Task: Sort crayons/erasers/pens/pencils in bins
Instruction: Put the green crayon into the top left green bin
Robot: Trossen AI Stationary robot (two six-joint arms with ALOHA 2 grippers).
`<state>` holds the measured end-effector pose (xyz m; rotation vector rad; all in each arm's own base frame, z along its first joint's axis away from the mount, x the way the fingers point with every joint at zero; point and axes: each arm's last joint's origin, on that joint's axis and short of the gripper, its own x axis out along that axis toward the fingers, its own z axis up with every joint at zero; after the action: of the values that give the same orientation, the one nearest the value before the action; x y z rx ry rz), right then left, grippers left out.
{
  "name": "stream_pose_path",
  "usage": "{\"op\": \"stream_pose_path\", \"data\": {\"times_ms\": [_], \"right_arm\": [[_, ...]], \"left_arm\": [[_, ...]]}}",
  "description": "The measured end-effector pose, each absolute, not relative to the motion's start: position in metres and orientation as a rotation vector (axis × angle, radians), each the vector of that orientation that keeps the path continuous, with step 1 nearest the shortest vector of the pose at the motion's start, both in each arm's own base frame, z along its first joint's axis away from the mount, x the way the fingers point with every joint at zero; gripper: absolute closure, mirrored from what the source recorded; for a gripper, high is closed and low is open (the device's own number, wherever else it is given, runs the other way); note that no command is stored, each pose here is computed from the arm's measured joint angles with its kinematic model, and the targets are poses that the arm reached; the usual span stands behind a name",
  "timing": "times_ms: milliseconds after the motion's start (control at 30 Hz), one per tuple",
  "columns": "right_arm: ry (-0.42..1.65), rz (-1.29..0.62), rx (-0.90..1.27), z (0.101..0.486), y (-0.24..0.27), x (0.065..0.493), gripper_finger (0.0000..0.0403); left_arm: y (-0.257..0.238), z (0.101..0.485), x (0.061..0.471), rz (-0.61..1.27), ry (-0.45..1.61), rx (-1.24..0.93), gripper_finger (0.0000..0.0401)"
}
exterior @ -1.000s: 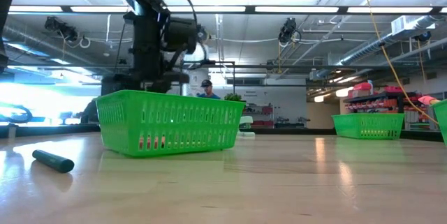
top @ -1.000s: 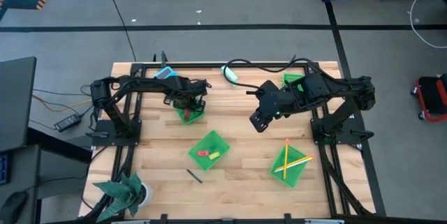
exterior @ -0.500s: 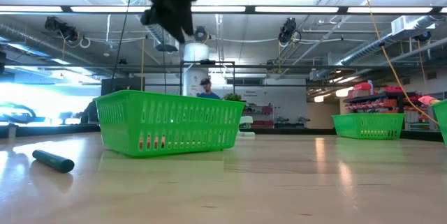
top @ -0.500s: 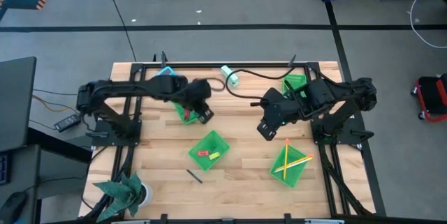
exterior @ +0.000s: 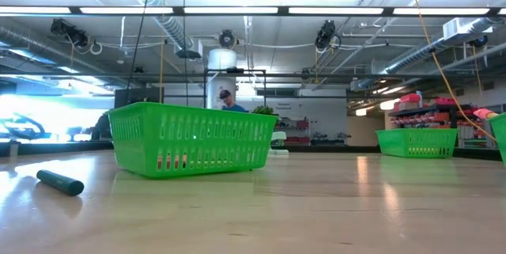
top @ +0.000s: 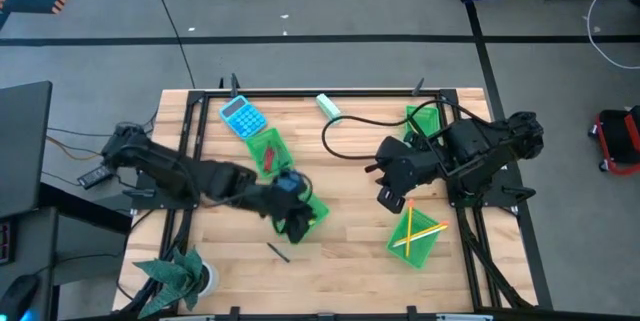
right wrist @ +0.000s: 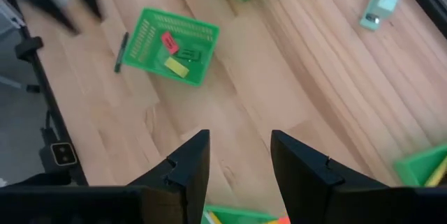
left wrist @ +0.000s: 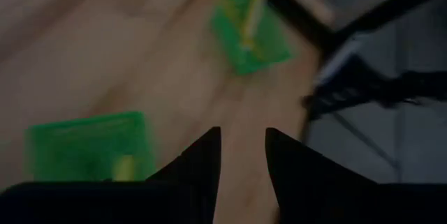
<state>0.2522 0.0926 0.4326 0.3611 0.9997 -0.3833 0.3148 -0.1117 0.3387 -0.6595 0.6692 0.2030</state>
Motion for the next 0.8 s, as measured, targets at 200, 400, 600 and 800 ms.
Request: {"op": "stream_pose_path", "data": {"times_ms": [200, 400, 600, 800], "right_arm": [[0.972, -0.342, 0.348, 0.434, 0.095, 0.255, 0.0245], [0.967, -0.386, 0.422, 0.434, 0.095, 0.255, 0.0245], [0.905, -0.494, 0.655, 0.435, 0.095, 0.257, 0.0245], [0.895, -0.509, 0.806, 0.436, 0.103, 0.256, 0.0245]], "left_arm": [[-0.141, 0.344, 0.307, 0.088, 0.651, -0.664, 0.0306], [-0.16, 0.343, 0.297, -0.041, 0.721, -0.624, 0.0337], [-0.158, 0.345, 0.3, -0.038, 0.689, -0.644, 0.0362], [-0.164, 0.352, 0.302, -0.121, 0.613, -0.597, 0.0392]]}}
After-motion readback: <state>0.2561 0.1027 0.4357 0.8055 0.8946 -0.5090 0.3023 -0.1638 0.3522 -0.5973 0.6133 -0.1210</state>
